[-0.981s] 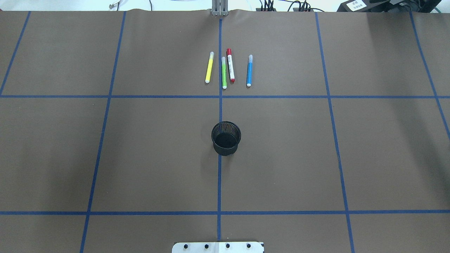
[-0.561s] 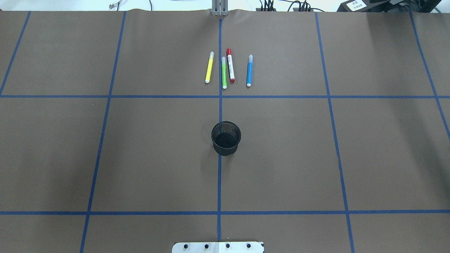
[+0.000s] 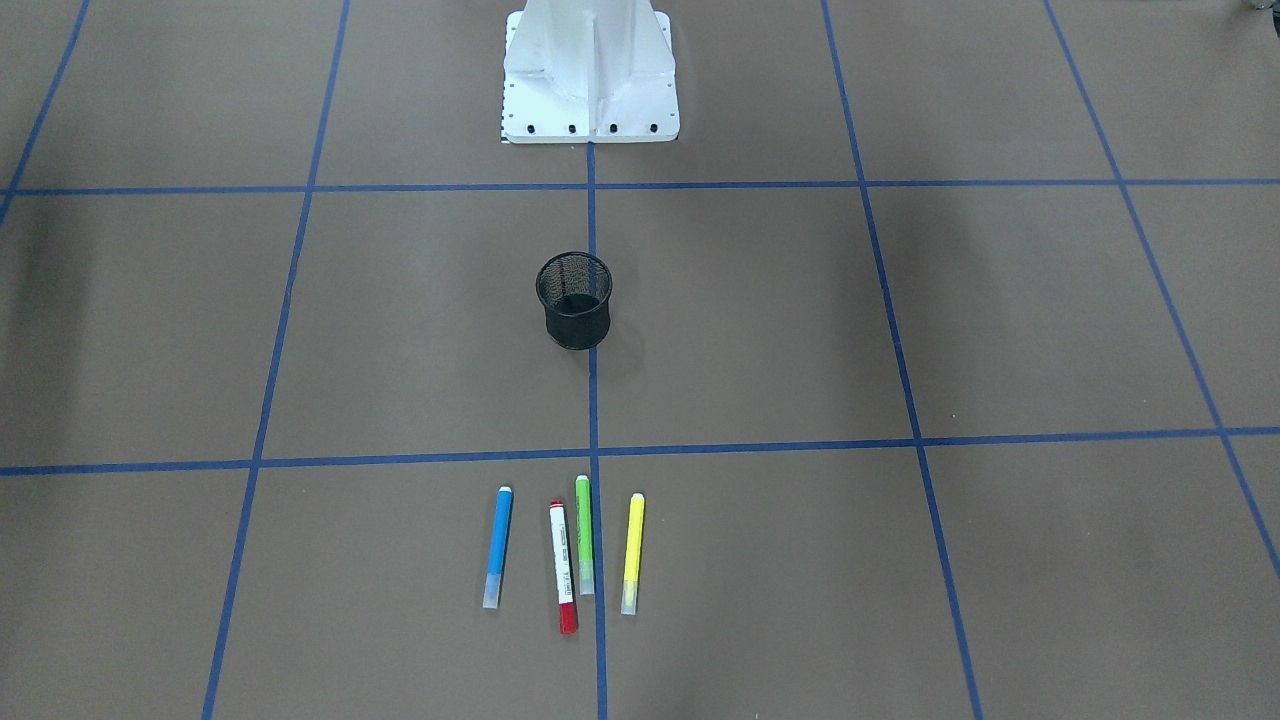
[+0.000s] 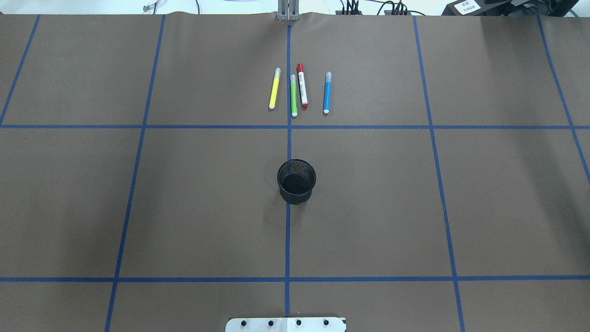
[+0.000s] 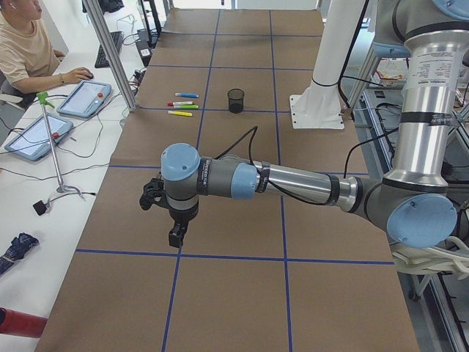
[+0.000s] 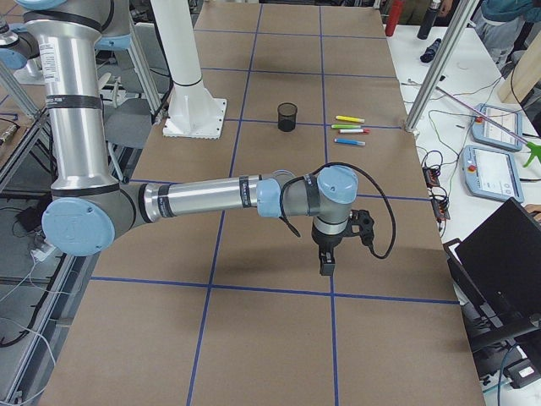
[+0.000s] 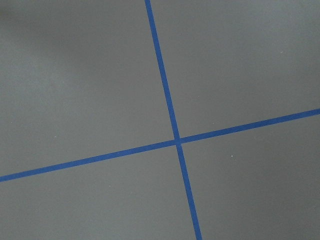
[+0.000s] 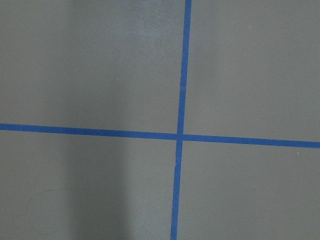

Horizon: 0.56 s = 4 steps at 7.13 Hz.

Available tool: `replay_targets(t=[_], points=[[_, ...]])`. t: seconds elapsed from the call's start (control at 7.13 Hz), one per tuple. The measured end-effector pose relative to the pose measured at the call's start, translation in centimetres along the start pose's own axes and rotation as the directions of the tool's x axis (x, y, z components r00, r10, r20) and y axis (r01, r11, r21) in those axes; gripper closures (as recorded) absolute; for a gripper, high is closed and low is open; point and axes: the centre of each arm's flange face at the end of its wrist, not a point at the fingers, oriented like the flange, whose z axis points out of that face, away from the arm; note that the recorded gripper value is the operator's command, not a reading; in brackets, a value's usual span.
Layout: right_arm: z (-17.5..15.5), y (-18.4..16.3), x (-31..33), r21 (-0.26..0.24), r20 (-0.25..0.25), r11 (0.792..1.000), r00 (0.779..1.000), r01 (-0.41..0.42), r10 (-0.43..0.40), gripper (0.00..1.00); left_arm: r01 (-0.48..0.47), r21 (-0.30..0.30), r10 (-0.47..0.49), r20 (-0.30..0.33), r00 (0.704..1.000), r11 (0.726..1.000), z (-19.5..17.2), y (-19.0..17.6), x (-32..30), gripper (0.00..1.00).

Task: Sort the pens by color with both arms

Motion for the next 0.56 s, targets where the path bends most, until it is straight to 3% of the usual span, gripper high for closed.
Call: replay_targets(t=[0.56], points=[[-0.01, 0.02, -0.02, 0.001, 0.001, 1.000, 1.000, 0.000, 0.000, 0.00, 0.006, -0.005, -0.006, 0.001, 1.000, 1.000, 0.28, 0.55, -0.17, 0.00]])
